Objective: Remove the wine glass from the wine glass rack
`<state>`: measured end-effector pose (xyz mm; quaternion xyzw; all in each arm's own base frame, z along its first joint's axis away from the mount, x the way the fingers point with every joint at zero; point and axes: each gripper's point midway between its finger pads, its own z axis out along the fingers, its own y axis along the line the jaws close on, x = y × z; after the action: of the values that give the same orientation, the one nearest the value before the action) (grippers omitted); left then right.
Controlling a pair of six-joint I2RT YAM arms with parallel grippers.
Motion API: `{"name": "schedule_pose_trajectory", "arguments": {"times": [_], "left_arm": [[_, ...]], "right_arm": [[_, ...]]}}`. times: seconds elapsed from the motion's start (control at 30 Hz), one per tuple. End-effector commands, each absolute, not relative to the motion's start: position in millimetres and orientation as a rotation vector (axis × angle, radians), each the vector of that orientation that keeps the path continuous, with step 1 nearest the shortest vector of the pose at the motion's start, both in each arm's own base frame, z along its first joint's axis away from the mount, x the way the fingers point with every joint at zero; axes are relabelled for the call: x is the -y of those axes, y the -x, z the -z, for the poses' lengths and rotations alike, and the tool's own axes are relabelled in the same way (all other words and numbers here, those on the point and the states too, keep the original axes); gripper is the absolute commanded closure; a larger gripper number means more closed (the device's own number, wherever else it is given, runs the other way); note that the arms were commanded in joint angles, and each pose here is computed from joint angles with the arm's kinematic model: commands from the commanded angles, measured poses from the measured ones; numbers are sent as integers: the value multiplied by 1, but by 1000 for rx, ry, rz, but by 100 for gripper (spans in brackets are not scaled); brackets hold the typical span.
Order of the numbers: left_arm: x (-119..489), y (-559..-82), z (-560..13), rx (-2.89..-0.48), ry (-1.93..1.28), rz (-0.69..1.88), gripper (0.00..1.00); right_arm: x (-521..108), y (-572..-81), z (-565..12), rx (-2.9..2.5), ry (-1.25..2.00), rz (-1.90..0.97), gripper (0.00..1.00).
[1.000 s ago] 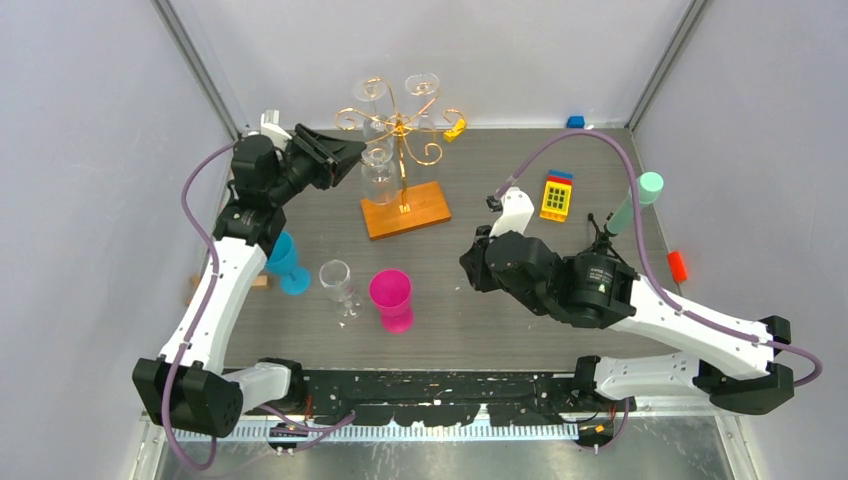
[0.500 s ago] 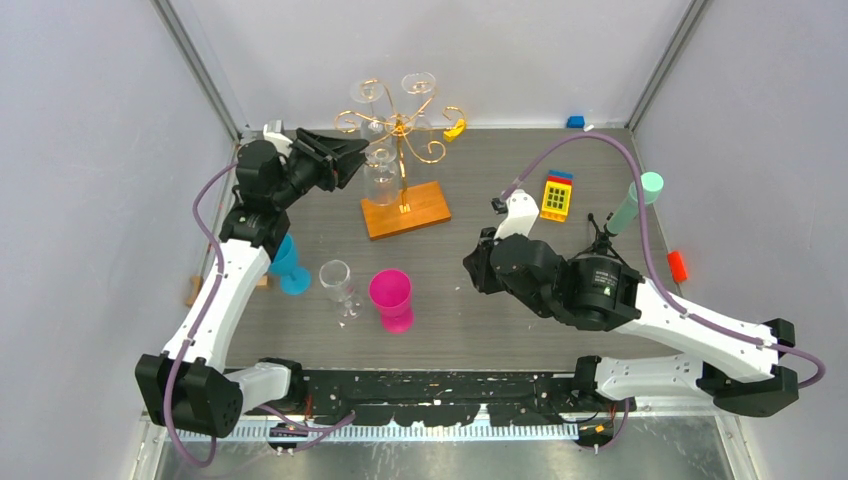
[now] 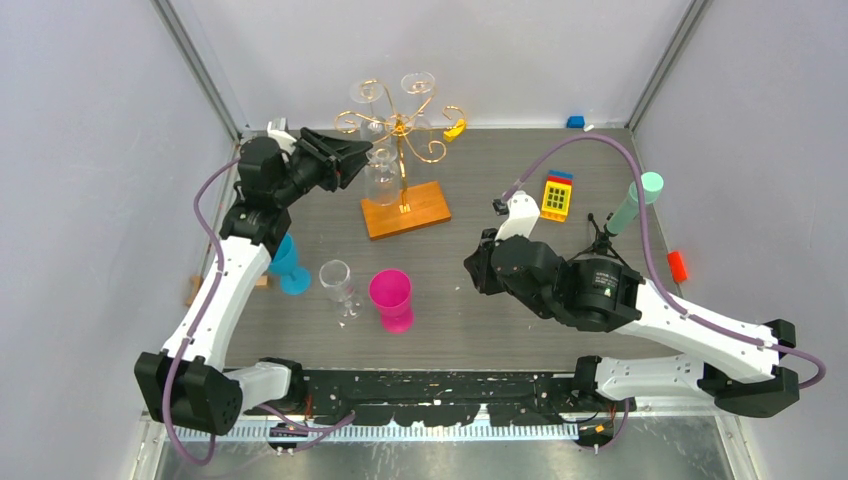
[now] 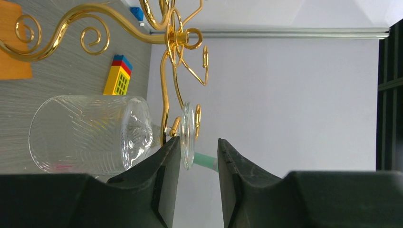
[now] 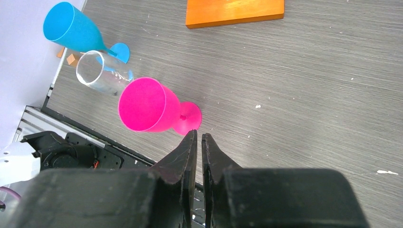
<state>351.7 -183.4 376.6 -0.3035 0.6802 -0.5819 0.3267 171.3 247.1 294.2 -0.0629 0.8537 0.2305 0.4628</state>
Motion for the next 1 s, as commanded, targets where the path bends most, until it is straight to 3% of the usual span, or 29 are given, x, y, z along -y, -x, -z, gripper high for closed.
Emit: {"name": "schedule_pose_trajectory", "arguments": {"times": [0.0, 0.43, 0.6, 0.97], "left_arm": [[194, -346, -382, -1830, 675, 1514, 65], [198, -348, -377, -1849, 633, 1467, 83], [197, -350, -378, -1834, 633, 1463, 100], [197, -333, -411, -1737, 600, 1557, 100]], "right_arm": [[-248, -177, -309, -2044, 76, -610, 86], [-249, -178, -306, -2049, 79, -599, 87], [-248, -179, -307, -2045, 72, -598, 87], [-246, -180, -309, -2037, 63, -597, 87]]}}
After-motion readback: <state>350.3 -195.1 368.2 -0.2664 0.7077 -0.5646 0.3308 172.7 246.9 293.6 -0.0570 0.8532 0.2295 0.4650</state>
